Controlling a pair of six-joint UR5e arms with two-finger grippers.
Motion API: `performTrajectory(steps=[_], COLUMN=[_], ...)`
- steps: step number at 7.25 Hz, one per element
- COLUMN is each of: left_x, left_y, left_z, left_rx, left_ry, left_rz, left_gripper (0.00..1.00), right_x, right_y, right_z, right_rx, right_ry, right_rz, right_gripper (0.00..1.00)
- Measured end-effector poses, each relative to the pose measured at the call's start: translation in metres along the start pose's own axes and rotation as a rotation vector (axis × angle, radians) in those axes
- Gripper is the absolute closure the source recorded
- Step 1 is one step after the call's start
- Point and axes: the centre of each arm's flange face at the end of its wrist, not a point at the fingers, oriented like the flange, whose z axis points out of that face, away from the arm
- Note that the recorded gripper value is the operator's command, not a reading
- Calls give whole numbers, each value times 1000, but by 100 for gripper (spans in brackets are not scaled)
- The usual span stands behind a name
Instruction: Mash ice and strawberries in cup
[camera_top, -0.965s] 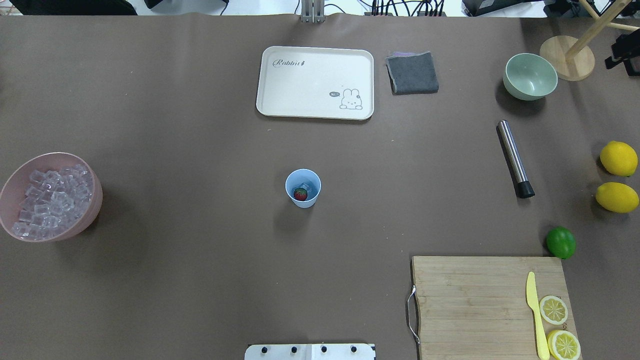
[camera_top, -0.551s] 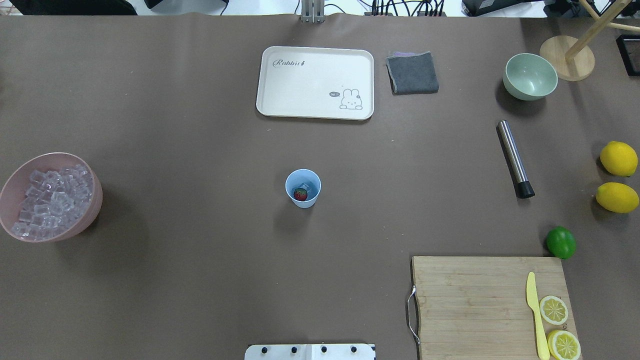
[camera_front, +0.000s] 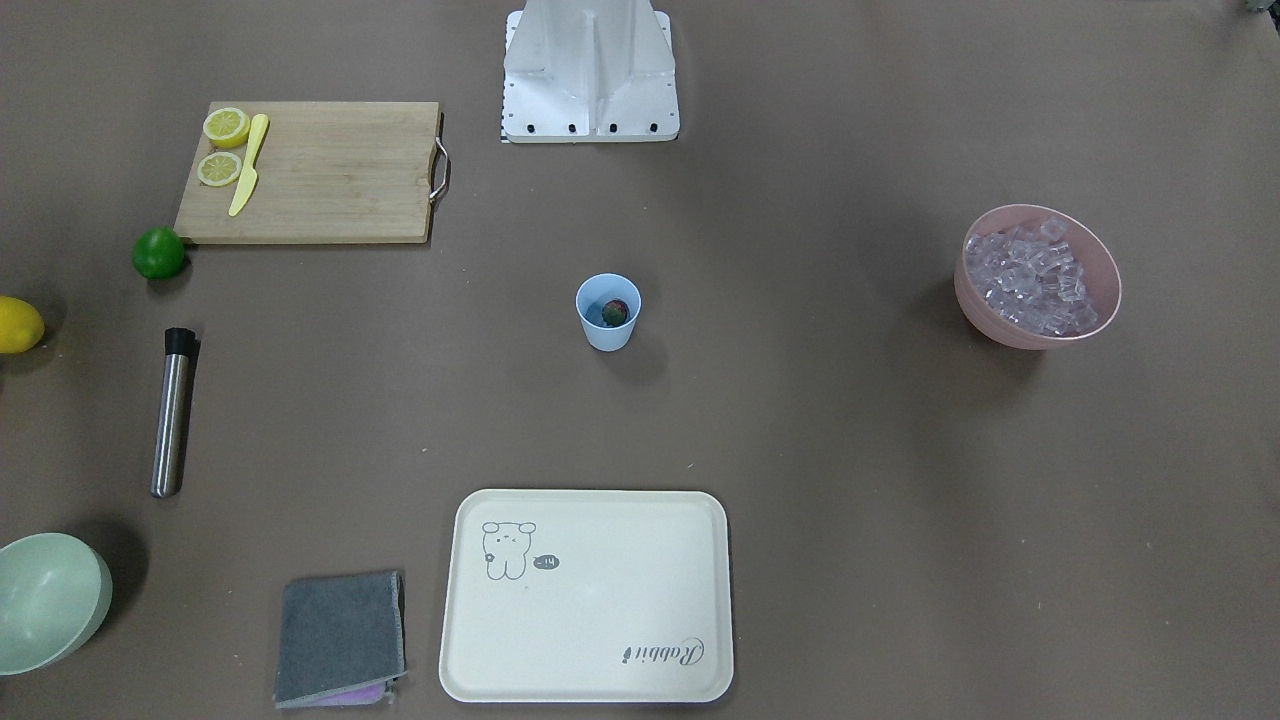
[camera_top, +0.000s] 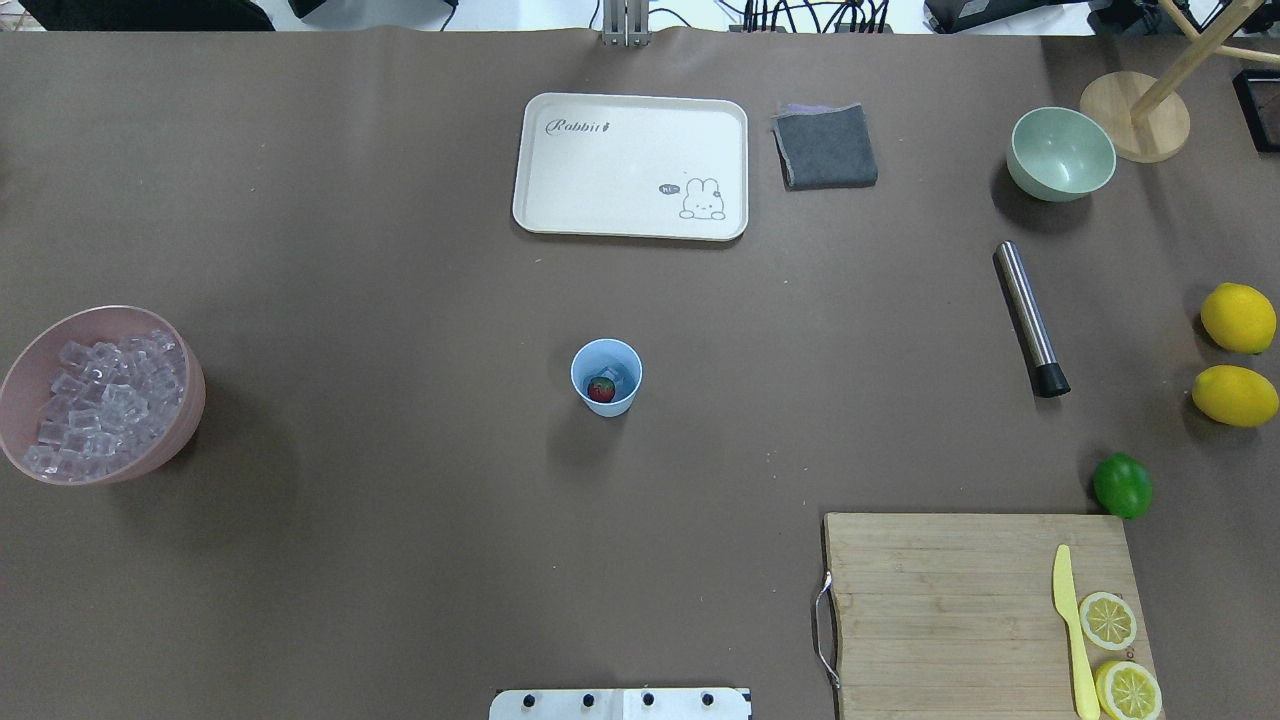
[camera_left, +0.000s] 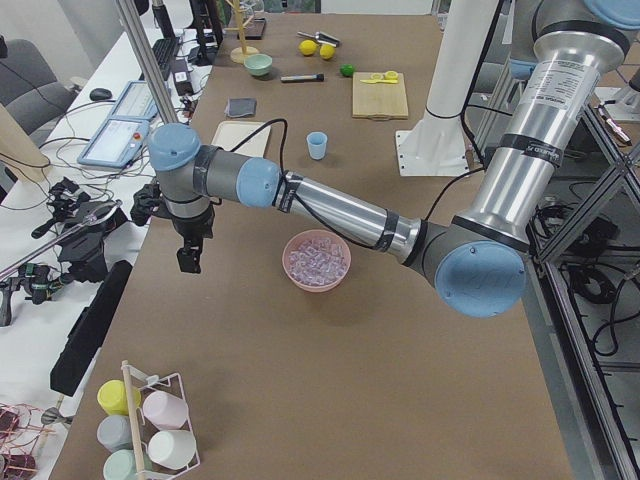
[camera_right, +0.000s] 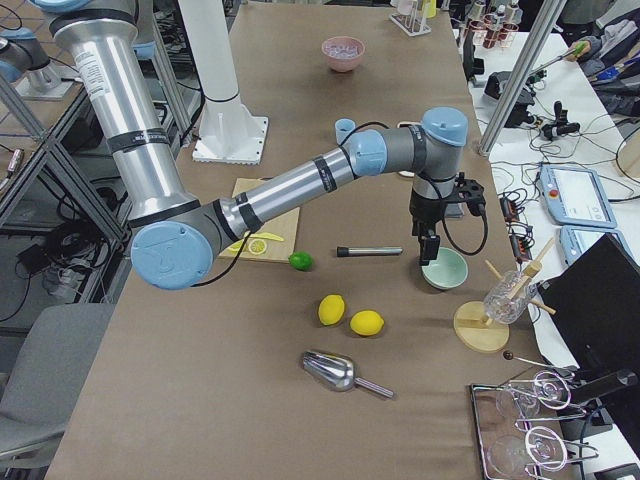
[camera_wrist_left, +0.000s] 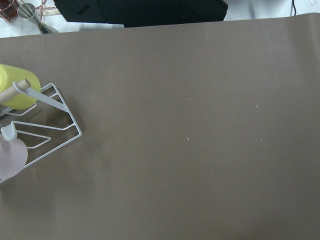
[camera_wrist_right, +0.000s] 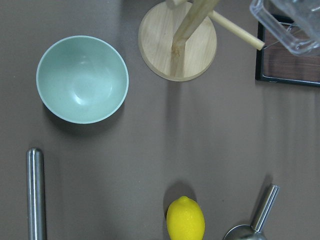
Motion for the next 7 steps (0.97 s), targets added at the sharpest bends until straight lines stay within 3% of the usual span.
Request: performTrajectory(steps=[2, 4, 7], left_x=[-12, -28, -26], left_y=[-5, -10, -11], left_z=[33, 67, 89], left_rx=[-15, -21, -17], left_ry=[4, 6, 9], left_rz=[13, 12, -42], left_gripper=[3, 3, 3], right_x=[2, 11, 14], right_y=[6, 16, 19], right_z=[18, 29, 32], right_rx=[-29, -22, -8], right_ry=[2, 2, -3], right_rz=[-3, -16, -20], right_gripper=[0, 0, 0])
